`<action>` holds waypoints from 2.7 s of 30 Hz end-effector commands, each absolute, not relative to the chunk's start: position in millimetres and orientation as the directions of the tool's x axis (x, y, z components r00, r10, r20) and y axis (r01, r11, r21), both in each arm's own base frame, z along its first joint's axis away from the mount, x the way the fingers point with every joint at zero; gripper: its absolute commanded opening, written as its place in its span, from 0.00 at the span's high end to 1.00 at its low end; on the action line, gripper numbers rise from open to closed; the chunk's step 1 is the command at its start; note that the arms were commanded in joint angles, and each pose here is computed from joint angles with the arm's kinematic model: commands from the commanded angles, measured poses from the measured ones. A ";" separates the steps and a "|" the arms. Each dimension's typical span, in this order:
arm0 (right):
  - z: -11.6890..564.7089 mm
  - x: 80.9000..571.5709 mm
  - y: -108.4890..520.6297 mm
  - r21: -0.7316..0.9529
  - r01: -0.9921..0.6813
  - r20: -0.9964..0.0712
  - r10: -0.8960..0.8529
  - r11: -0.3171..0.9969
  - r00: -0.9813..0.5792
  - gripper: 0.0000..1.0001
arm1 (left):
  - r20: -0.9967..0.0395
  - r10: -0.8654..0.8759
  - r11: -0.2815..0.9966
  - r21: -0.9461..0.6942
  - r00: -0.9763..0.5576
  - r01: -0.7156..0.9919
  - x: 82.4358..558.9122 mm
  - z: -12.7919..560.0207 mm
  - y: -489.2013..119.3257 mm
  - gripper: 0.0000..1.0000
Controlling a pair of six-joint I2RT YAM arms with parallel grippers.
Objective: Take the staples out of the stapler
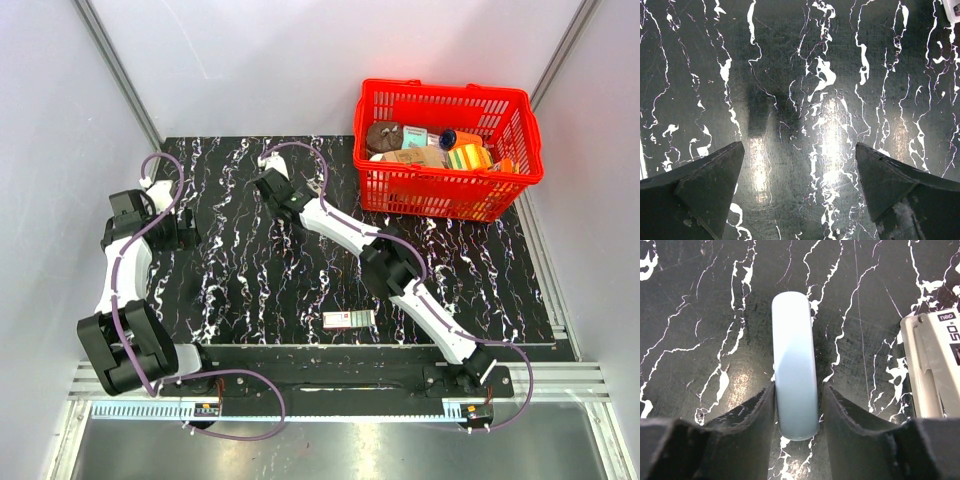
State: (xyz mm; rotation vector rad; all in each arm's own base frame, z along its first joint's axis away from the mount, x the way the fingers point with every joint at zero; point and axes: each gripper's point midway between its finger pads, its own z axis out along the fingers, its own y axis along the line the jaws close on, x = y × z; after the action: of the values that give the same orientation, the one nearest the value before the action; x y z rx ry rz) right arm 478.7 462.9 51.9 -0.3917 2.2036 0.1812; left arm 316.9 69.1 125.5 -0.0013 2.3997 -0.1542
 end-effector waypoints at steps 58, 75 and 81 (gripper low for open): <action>195.5 289.9 517.4 0.786 -0.237 -0.498 0.358 0.571 -0.790 1.00 | -0.810 0.162 0.705 -0.304 -0.563 0.641 301.3 120.1 -85.7 0.57; 158.2 247.5 495.0 0.739 -0.312 -0.496 0.169 0.597 -0.852 1.00 | -0.808 0.241 0.726 -0.217 -0.537 0.653 302.4 106.9 -62.5 1.00; 152.0 239.2 484.4 0.675 -0.409 -0.561 0.066 0.614 -0.825 1.00 | -0.810 0.322 0.750 -0.096 -0.489 0.654 307.8 101.1 -47.4 1.00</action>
State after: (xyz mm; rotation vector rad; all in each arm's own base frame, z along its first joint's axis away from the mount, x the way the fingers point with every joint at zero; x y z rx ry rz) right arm 260.3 492.7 139.9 -0.0747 2.2992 1.1534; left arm 281.0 -69.2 92.1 0.6571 2.2071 -0.7099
